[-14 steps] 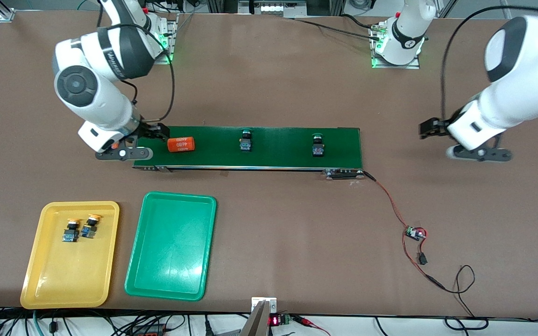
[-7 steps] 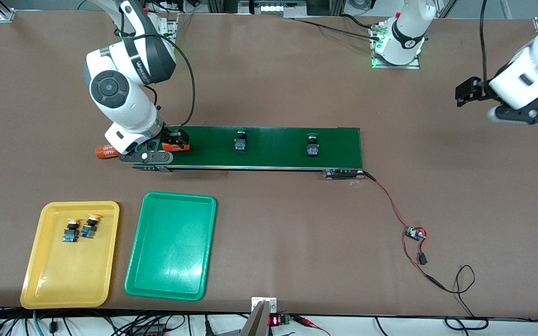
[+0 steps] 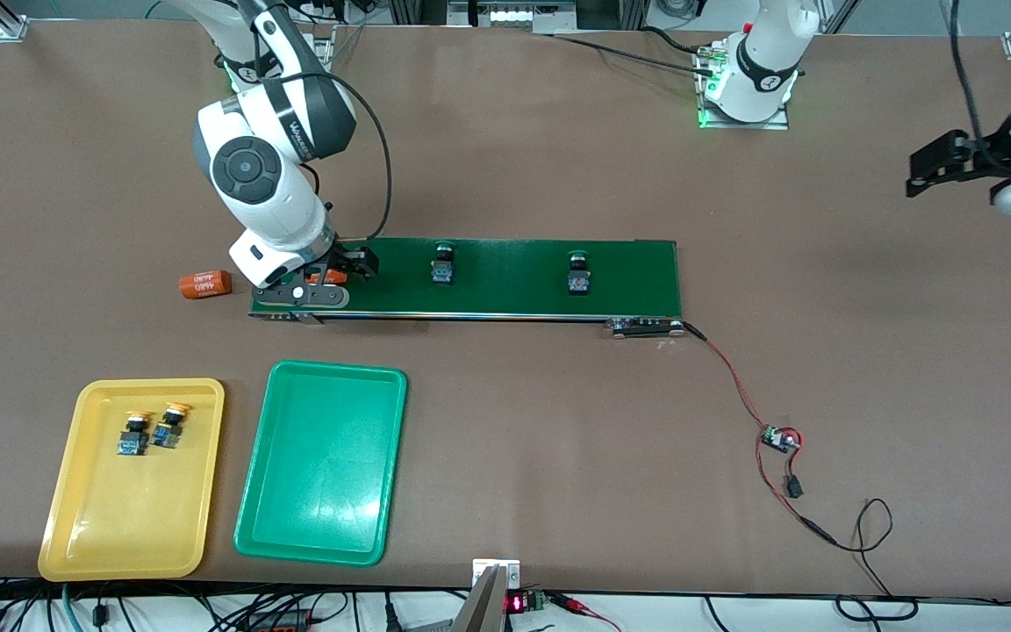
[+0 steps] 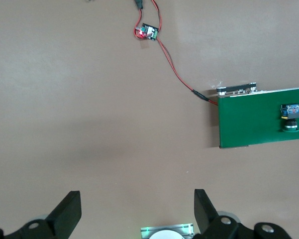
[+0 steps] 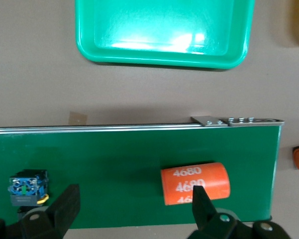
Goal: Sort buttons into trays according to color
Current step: 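Grasp a belt button with the right gripper while the left gripper withdraws, then lift the button off the belt with the right gripper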
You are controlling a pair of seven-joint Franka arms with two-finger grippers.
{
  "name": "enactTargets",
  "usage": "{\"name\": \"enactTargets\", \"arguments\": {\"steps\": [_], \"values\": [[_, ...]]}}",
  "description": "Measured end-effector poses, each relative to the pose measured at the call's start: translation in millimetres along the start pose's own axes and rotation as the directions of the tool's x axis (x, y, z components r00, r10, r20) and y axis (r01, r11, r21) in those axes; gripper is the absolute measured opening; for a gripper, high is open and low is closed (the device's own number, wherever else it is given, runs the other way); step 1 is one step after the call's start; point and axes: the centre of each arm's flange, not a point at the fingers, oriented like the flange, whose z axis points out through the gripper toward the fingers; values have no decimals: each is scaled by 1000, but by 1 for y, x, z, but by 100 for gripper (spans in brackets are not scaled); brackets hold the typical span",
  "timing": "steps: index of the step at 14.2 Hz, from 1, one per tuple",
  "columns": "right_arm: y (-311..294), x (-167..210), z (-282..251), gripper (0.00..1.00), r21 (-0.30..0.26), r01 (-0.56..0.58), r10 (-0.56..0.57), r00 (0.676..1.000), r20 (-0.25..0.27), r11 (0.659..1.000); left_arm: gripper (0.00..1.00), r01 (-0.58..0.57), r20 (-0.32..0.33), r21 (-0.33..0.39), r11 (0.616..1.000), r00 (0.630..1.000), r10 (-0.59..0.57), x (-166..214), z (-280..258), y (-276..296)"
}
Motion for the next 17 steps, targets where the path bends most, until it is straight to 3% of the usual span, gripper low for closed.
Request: {"name": "enactTargets", "arguments": {"steps": [3,7,13,17], "values": [[-6,-1,3,100,3,-5,5,1000,-5,1000,100,-11,-5,0,1000,1000,11,0,0,-4],[-6,0,7,100,5,-7,7,1000,-7,1000,100,-33,-62,10,999,998,34,13,10,7],[-12,1,26,100,11,0,0,1000,-10,1000,100,-3,-47,6,1000,999,4,26,40,7],[-19,-2,31,100,9,10,-10,1000,-2,1000,100,-3,-77,9,1000,997,4,32,42,11]]}}
